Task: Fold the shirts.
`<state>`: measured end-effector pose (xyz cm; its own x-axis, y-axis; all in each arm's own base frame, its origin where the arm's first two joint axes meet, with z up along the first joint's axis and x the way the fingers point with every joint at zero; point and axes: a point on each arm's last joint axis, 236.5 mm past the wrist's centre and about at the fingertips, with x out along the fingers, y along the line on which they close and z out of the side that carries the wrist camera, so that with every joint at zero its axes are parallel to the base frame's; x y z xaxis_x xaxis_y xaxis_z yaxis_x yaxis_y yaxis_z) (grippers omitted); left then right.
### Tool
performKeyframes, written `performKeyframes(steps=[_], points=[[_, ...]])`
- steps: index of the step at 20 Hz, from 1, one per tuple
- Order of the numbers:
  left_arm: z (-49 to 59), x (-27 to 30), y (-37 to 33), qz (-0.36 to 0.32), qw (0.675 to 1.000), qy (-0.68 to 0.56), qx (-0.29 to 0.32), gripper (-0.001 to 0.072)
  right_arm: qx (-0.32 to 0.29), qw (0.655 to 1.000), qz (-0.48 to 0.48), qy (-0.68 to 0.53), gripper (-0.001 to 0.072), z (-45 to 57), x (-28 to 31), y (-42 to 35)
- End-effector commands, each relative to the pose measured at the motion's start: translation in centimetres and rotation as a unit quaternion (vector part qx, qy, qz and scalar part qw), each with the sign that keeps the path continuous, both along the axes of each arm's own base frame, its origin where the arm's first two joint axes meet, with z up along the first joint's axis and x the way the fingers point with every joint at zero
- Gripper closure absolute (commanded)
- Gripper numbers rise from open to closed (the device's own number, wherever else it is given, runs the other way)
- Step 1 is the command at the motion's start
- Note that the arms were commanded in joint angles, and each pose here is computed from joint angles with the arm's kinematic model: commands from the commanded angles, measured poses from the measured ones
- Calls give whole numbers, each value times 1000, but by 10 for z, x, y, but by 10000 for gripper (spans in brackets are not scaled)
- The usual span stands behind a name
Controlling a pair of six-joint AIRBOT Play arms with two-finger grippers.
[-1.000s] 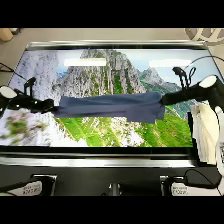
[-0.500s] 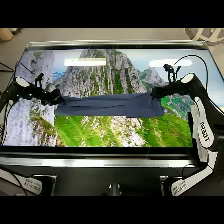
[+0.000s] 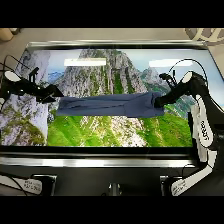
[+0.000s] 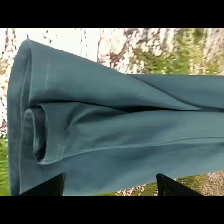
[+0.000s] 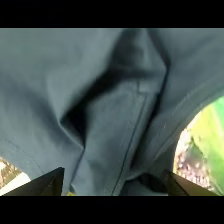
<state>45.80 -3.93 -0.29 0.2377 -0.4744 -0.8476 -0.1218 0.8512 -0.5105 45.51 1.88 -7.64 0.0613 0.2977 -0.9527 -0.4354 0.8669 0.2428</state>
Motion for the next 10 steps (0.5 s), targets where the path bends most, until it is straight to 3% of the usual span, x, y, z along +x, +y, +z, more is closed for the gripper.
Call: performKeyframes(steps=[1,4,7,8,9,10], points=[[31,-3,-5,-13,999,-35,7,28,29,999,-6,39,-5,-10,-12,13],[44,-5,-13,-21,999,-49,8,29,79,995,-21,50,-4,-22,-8,34],[51,-5,-27,-30,998,-55,-6,29,86,992,-51,72,12,-32,-9,36],[52,-6,-36,-37,998,-56,-12,29,86,992,-60,74,151,-33,-8,36],[50,-7,-45,-45,997,-53,-15,30,87,992,-63,67,473,-32,-4,36],[47,-9,-56,-57,997,-50,-16,32,90,992,-70,59,673,-28,0,37]])
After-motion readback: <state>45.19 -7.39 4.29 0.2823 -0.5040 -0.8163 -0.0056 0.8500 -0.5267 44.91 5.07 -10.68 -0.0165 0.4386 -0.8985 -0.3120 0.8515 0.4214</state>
